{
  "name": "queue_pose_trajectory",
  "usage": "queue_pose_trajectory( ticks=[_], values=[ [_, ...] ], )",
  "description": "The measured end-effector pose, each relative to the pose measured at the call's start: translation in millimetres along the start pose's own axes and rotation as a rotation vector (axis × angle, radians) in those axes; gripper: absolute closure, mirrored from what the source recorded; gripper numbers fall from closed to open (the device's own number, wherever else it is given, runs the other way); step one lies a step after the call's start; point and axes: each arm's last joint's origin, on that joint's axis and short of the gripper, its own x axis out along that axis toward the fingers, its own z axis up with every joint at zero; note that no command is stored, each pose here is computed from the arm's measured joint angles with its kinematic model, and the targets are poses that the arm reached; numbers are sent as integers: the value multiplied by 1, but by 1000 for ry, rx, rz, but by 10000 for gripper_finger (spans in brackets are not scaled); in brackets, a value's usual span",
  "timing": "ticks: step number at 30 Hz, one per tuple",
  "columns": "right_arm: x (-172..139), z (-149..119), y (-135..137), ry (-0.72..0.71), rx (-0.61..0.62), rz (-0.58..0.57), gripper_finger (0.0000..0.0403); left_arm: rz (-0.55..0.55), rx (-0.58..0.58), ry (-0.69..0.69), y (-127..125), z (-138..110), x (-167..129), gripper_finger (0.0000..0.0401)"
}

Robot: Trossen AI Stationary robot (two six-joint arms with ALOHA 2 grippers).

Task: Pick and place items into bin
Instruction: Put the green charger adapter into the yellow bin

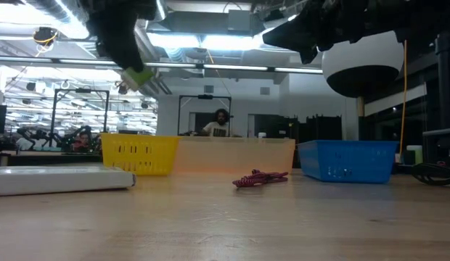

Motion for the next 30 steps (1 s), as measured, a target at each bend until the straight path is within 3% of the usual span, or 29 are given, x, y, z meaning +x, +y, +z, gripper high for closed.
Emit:
queue_pose_trajectory(
  ticks=[9,21,30],
  values=[
    [0,-1,0,10,-2,0,402,7,-4,57,-6,1,13,266],
    [0,-1,0,7,-1,1,403,104,37,200,-13,-2,60,266],
    [0,-1,0,7,-1,1,403,99,75,260,-14,-1,88,265]
  ],
)
